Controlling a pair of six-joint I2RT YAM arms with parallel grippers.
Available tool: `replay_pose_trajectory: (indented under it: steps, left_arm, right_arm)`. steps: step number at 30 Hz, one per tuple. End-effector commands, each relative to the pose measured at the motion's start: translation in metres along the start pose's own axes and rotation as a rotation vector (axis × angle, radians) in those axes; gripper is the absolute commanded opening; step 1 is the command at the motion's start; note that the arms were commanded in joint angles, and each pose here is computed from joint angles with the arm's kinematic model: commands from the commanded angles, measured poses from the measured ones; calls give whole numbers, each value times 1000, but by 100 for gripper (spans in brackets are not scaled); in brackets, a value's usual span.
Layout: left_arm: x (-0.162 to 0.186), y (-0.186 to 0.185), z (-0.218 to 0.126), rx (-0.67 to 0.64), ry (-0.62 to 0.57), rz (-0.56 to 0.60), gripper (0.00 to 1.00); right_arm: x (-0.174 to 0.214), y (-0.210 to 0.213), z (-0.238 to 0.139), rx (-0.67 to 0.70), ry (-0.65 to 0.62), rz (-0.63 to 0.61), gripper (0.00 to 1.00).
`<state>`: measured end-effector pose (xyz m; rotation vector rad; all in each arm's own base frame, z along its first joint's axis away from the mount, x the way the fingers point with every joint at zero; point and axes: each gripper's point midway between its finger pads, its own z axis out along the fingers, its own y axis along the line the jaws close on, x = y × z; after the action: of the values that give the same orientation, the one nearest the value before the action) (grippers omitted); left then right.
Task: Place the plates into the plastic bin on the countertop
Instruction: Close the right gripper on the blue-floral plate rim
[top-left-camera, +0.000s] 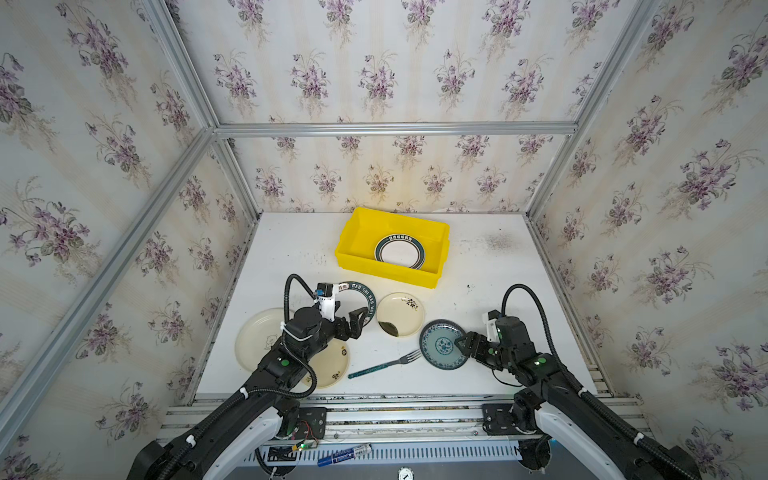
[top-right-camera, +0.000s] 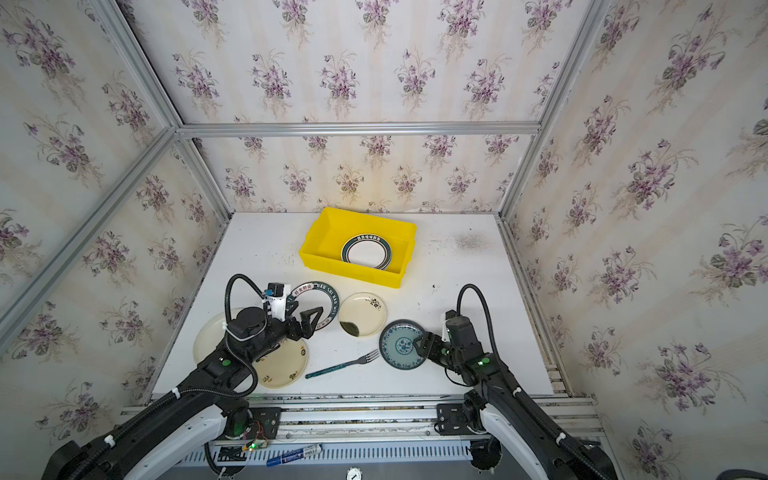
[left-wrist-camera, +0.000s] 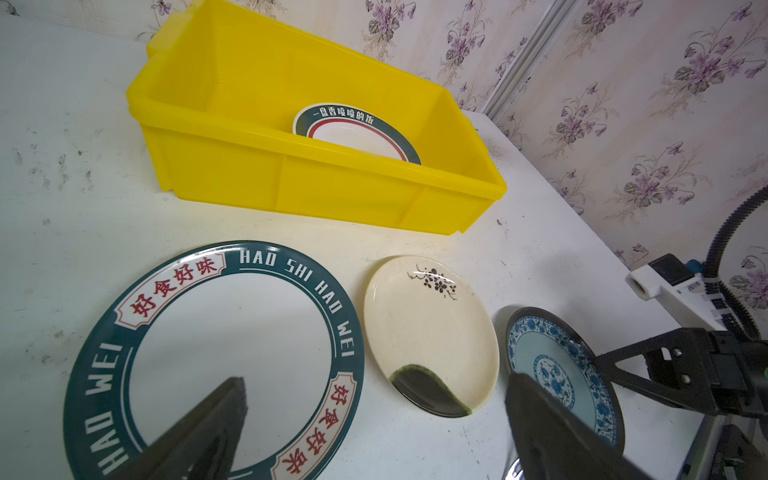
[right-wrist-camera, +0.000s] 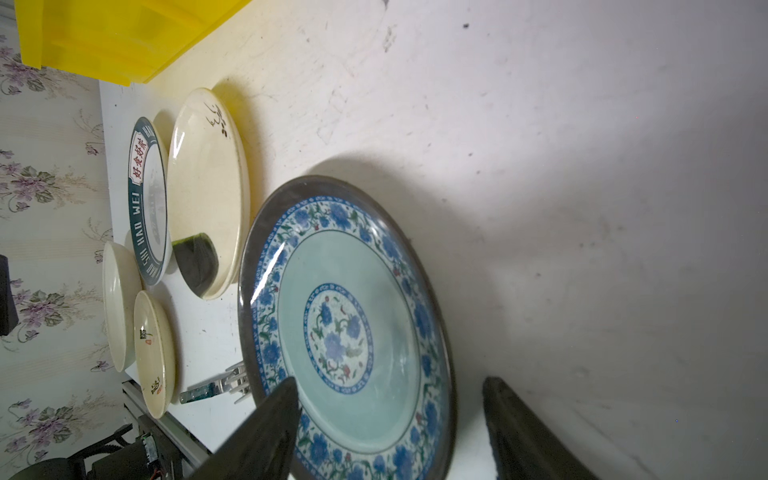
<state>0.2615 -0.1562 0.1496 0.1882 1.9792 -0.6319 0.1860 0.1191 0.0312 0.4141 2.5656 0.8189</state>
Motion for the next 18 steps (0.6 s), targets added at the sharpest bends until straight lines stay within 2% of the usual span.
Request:
replay_pose_trajectory:
  steps: [1,11,18]
  left_arm:
    - [-11,-1,2,-3,-35,20,100]
    - [-5,2,7,-17,-10,11,100]
    - [-3,4,11,-25,7,3,100]
  right_arm:
    - [-4,1,2,6,-3,9,69]
    - [-3,-11,9,80,37,3,65]
    - [-8,-16,6,111,3,22,60]
